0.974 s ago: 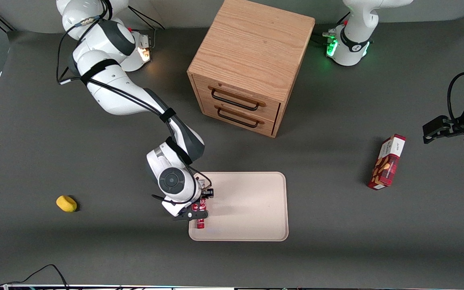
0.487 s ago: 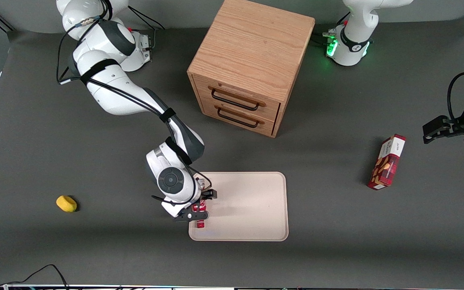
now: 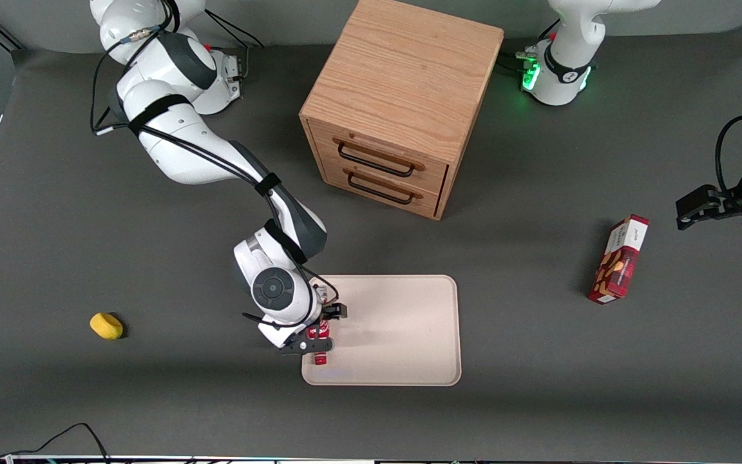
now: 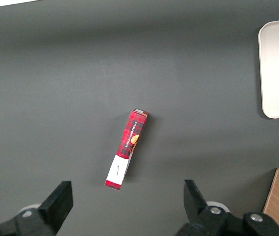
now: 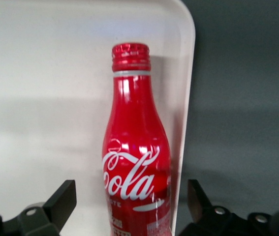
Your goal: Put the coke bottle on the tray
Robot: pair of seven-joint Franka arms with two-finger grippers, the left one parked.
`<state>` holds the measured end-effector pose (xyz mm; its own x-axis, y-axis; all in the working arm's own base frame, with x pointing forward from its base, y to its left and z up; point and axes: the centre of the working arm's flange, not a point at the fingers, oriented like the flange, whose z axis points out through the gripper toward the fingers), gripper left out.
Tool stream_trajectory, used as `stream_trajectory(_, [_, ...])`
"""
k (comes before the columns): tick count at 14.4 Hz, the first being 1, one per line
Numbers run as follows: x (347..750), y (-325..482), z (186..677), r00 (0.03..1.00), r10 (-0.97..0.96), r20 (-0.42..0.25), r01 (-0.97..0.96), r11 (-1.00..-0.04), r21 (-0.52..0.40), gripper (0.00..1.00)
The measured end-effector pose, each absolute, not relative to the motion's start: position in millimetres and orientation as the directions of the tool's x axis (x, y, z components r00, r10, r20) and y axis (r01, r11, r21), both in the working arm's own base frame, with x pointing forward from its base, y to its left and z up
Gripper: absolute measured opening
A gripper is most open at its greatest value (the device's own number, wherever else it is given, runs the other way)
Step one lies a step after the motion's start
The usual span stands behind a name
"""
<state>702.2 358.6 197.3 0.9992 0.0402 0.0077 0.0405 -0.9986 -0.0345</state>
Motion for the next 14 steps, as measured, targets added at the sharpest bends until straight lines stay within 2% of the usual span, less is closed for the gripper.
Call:
stream_trajectory(4, [717.4, 345.3, 255.8, 0.998, 0.013, 0.059, 0.016, -0.999, -0.041, 1.00])
stream_trajectory(8, [723.8, 274.8, 338.7, 0.995, -0.080, 0.060, -0.076, -0.995, -0.070, 1.00])
stream_trajectory(10, [707.4, 230.6, 370.4, 0.992, -0.110, 0.063, -0.107, -0.993, -0.047, 1.00])
stream_trajectory(14, [643.7, 154.6, 424.2, 0.994, -0.084, 0.067, -0.086, -0.996, 0.030, 1.00])
